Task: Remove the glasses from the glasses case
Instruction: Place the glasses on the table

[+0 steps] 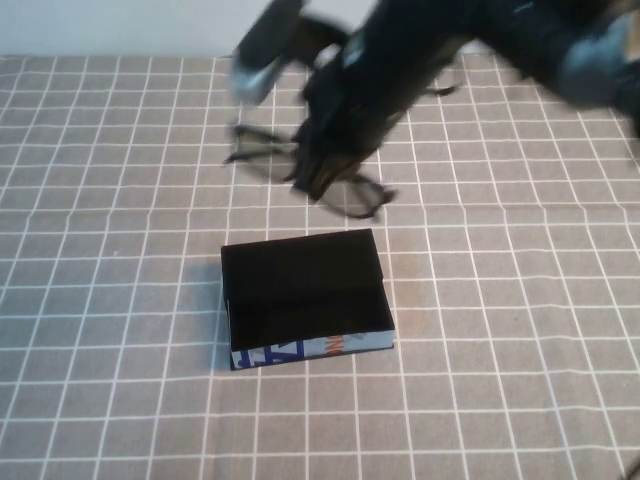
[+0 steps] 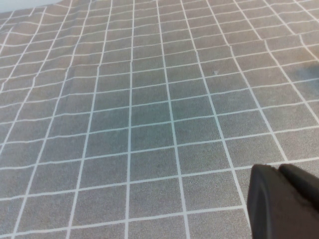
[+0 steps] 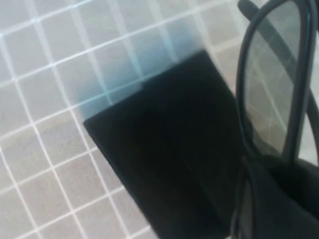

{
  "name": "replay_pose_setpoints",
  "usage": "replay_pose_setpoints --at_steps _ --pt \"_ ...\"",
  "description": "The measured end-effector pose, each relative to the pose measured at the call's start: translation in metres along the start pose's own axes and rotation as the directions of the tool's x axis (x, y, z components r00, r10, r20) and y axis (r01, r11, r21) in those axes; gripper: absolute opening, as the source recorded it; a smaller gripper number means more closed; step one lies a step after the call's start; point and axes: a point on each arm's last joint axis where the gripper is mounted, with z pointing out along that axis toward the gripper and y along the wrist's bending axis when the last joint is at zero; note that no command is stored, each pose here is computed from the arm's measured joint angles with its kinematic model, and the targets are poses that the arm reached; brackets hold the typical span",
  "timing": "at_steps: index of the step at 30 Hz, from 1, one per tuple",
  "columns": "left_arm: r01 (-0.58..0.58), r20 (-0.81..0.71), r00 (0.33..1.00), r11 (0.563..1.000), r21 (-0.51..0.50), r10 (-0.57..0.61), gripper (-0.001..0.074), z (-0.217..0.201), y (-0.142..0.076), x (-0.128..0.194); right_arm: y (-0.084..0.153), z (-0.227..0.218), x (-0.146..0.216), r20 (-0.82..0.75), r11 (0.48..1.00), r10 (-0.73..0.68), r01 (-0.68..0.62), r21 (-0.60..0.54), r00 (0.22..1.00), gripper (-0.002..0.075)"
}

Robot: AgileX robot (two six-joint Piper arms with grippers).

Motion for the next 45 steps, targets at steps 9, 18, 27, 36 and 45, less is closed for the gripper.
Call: replay_pose_setpoints --at_steps 9,18,27,36,45 --pt "0.000 0.000 1.000 1.000 0.000 0.000 -0.0004 0.000 0.000 0.000 -0.021 -0.025 0.077 -0.095 0.857 0.516 -0.511 0.066 0.852 0.0058" --pt "0.000 0.000 1.000 1.000 0.000 0.000 -0.0004 0.000 0.000 0.000 -0.018 0.018 0.150 -0.076 0.580 0.815 -0.808 0.100 0.575 0.0058" --pt "0.000 0.000 1.000 1.000 0.000 0.000 -0.0004 0.000 0.000 0.000 -0.024 0.047 0.189 -0.036 0.361 0.933 -0.930 0.074 0.359 0.0057" --pt "0.000 0.000 1.000 1.000 0.000 0.000 -0.0005 0.000 0.000 0.000 -0.029 0.081 0.202 -0.104 0.304 0.950 -0.947 0.098 0.294 0.0058" --pt "0.000 0.000 1.000 1.000 0.000 0.000 -0.0004 0.000 0.000 0.000 -0.030 0.082 0.205 -0.151 0.355 0.930 -0.924 0.138 0.335 0.0274"
